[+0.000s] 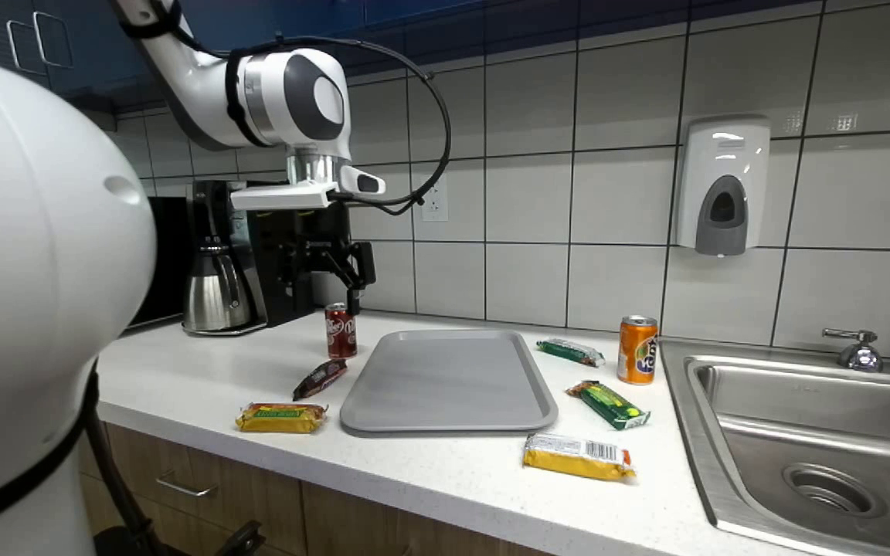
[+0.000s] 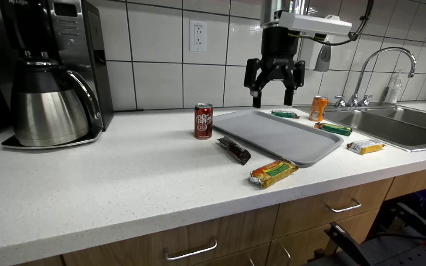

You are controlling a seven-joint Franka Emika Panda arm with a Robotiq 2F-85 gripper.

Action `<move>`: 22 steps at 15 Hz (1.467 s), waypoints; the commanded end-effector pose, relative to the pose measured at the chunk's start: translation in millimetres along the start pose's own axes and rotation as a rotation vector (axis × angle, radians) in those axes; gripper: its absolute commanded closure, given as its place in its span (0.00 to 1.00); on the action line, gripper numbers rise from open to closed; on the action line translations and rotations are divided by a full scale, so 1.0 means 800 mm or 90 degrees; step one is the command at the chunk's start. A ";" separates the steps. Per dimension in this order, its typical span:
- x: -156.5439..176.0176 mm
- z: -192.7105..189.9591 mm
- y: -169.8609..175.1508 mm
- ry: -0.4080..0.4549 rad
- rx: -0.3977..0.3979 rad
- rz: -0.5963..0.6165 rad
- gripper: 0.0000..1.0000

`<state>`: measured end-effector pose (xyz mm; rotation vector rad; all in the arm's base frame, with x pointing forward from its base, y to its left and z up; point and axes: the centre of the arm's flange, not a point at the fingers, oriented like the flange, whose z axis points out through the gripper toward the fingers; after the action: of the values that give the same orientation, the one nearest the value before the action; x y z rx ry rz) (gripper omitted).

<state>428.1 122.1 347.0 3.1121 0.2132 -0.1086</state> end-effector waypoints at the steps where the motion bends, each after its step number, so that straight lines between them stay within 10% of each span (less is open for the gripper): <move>1: 0.030 0.012 -0.025 0.004 -0.011 0.013 0.00; 22: 0.084 0.108 -0.097 -0.020 0.010 0.025 0.00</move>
<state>469.0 193.4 263.7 3.1238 0.1811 -0.1642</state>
